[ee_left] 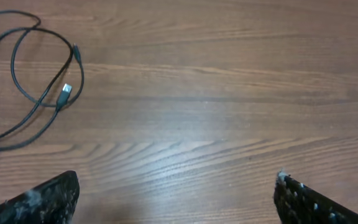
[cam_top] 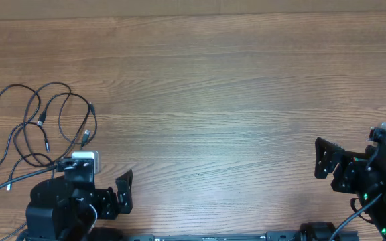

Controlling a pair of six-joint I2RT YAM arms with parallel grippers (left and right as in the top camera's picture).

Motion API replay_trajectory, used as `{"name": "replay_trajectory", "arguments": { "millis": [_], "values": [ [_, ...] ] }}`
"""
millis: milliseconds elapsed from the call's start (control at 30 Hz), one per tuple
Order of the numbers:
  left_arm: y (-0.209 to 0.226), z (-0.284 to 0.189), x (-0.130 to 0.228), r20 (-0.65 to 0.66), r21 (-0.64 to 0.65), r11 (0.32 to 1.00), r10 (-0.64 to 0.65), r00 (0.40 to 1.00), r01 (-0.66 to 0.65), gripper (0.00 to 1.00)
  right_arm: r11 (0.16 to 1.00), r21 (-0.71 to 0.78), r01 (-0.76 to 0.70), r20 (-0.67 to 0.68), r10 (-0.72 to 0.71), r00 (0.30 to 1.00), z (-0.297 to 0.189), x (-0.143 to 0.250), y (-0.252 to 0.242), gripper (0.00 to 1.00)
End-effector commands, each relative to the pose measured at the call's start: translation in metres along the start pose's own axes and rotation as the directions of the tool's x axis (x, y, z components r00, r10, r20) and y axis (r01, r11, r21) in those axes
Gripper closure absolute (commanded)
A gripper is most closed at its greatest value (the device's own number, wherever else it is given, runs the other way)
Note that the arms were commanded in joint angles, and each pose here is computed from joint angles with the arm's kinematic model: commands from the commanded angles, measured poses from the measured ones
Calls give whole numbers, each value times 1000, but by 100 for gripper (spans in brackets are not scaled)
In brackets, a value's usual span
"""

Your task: Untangle cables

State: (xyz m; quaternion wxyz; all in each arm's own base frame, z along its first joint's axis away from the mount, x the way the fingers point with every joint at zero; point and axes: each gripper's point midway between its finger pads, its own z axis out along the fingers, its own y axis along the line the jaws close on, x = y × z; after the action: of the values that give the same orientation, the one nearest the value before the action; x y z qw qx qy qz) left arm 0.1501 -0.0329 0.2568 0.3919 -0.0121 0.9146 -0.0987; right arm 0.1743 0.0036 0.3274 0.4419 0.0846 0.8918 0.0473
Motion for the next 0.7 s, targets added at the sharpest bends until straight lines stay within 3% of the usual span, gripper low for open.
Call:
{"name": "replay_trajectory", "arguments": {
  "millis": [0,667],
  "values": [
    [2,2,4,-17,-11,1000,-16,1000,16,0,1000,11,2,1,-2,1000,0,0,-2,0],
    [2,2,4,-17,-11,1000,-16,1000,16,0,999,37,10,13,-11,1000,0,-2,-7,0]
  ]
}}
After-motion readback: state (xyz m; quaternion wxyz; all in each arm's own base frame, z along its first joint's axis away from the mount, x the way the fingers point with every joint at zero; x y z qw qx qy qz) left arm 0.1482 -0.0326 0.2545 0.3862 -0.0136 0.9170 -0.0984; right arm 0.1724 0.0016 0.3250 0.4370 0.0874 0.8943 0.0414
